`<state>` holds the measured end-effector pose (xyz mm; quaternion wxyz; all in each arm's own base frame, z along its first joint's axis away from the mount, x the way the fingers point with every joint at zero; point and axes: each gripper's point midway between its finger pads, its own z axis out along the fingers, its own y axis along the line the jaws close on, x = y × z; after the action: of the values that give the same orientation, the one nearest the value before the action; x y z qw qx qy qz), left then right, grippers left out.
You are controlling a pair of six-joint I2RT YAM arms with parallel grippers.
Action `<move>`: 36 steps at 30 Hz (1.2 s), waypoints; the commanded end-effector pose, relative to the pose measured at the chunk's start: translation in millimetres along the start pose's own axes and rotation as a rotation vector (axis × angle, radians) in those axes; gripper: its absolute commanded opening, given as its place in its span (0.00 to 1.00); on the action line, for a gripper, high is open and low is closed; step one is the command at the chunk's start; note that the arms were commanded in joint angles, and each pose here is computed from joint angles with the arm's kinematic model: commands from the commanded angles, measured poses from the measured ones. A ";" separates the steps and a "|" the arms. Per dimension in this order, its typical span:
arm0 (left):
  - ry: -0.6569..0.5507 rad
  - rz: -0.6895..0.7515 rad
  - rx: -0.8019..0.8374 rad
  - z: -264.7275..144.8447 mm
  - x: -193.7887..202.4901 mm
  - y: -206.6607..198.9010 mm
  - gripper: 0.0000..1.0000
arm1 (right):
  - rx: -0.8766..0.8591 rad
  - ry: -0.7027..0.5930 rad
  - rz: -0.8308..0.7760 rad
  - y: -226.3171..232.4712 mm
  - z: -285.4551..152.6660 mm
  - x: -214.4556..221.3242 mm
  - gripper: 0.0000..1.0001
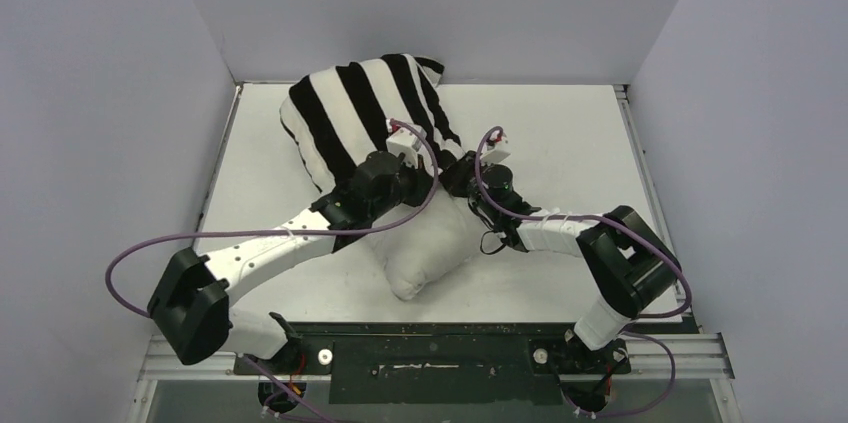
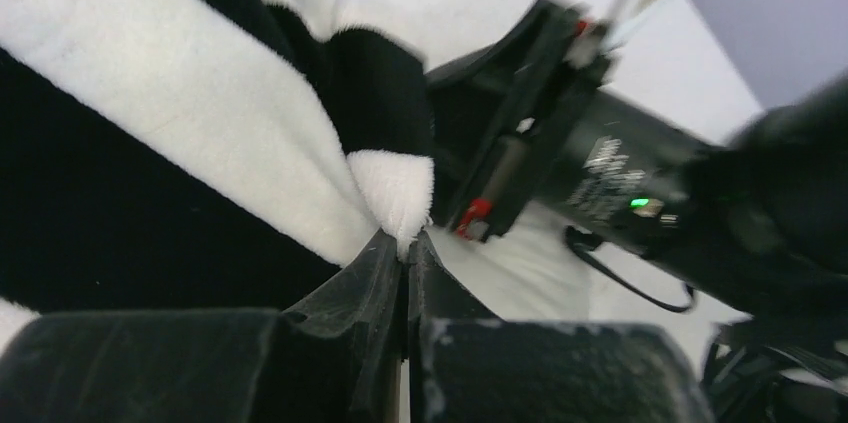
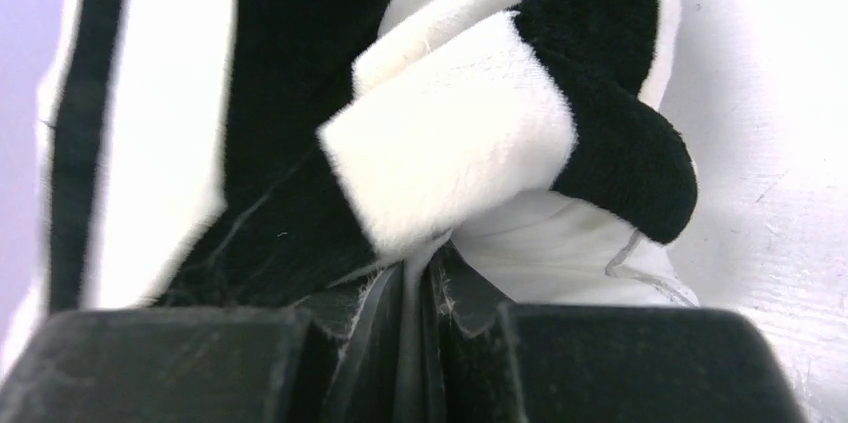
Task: Put the pillow into the pillowcase
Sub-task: Stuff the pillow into the pillowcase.
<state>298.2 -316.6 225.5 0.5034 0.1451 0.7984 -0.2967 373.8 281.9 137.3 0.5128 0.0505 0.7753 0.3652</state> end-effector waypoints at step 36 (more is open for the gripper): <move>-0.023 -0.362 -0.340 -81.7 11.9 206.8 0.71 | -0.140 0.105 -0.839 155.3 -40.4 -0.5 1.00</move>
<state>322.8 -103.1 164.1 0.4362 -0.0893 0.8650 -0.2312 285.8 355.1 235.9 0.5508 -0.2835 0.7460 0.2443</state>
